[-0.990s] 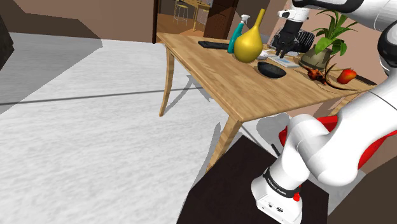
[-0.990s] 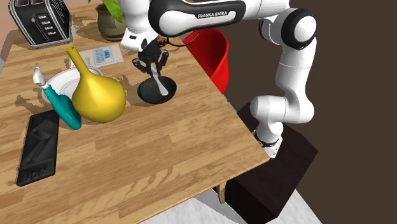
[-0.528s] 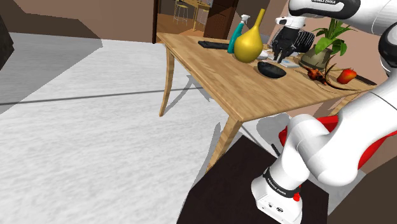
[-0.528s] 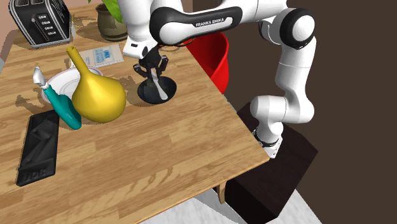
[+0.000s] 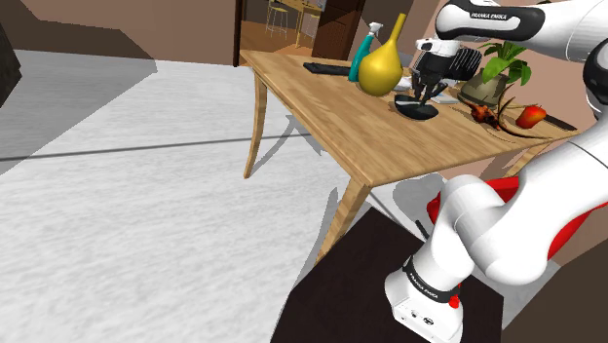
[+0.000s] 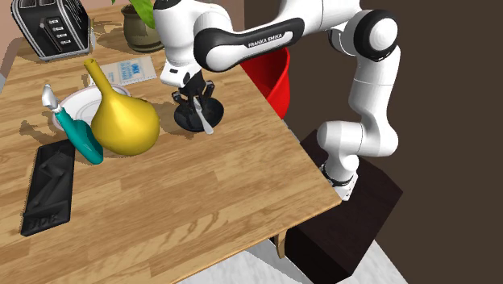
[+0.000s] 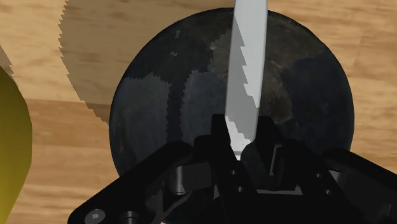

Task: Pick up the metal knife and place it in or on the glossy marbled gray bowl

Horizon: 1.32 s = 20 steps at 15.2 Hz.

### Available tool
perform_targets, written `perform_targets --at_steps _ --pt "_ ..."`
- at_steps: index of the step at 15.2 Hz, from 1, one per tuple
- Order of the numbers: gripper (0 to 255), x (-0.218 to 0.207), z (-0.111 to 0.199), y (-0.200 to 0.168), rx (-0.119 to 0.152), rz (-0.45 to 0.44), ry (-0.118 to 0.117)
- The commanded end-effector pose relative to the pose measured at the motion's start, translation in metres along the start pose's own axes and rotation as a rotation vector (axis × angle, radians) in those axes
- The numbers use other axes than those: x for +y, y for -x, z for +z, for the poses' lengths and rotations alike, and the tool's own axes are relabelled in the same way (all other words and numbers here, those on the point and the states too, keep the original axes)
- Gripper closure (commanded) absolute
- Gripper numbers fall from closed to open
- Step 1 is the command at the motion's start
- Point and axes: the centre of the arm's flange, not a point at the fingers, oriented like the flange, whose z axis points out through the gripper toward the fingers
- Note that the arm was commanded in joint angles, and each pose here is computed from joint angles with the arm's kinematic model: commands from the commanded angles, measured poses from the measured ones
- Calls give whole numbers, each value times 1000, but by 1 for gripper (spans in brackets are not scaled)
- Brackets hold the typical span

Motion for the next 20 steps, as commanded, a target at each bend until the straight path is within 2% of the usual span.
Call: perform_targets --at_steps 1,6,7,12,16,20 --pt "255 0 3 0 1 -1 -1" --pt "255 0 3 0 1 -1 -1" --pt "0 0 2 0 1 -1 -1" --pt "0 0 3 0 1 -1 -1" --pt "0 0 -47 0 1 -1 -1" --pt "0 0 -47 0 1 -1 -1"
